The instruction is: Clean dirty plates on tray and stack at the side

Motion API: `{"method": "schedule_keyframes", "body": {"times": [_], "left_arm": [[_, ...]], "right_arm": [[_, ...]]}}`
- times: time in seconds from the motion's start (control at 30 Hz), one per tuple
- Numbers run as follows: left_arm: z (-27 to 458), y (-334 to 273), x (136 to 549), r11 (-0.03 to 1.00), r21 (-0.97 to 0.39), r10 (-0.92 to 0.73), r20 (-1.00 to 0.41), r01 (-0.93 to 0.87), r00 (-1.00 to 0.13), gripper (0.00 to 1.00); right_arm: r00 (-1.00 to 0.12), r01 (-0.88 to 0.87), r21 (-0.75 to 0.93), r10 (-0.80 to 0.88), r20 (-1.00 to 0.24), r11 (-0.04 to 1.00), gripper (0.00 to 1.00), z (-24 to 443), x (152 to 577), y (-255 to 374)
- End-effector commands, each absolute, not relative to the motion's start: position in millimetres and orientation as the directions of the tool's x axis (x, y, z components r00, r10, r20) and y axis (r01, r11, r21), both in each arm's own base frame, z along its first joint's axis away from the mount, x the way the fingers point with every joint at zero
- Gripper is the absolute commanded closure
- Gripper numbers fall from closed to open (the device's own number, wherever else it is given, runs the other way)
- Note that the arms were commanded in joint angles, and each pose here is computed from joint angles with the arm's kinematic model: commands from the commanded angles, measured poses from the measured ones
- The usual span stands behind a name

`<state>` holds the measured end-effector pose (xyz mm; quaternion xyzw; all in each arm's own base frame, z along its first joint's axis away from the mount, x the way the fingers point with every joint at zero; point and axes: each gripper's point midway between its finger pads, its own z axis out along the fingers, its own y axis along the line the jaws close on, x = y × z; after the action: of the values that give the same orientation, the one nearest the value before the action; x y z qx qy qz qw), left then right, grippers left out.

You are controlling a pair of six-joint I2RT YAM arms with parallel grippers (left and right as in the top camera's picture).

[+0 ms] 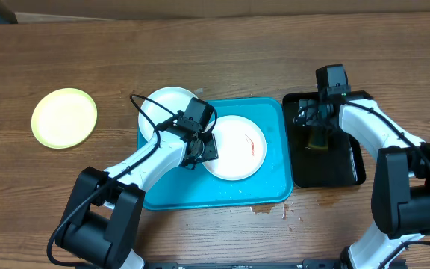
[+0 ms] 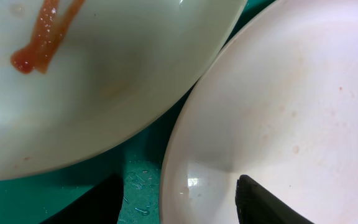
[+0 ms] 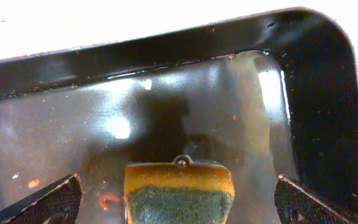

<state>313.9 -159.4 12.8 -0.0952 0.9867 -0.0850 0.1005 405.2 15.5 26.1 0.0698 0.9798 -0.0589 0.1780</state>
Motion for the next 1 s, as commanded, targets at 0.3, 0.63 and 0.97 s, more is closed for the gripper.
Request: {"method": "schedule_keyframes", "body": {"times": [0.3, 0.63, 0.97], "left_arm": [[8, -159, 310, 0.974, -0.173, -0.178, -0.174, -0.148, -0.969, 0.40], [8, -159, 310, 0.974, -0.173, -0.178, -0.174, -0.148, -0.969, 0.40], [8, -159, 311, 0.974, -0.174, -0.178, -0.174, -0.148, -0.968, 0.40]], "right_arm": [[-0.918, 0.282, -0.076, 0.246, -0.311, 0.956, 0.04, 31, 395, -4], [-0.914, 0.329, 0.040, 0.329, -0.239, 0.944, 0.11, 22, 384, -17], [-0.926, 0.320, 0.122, 0.337, -0.171, 0.940, 0.10, 20, 375, -3]]}}
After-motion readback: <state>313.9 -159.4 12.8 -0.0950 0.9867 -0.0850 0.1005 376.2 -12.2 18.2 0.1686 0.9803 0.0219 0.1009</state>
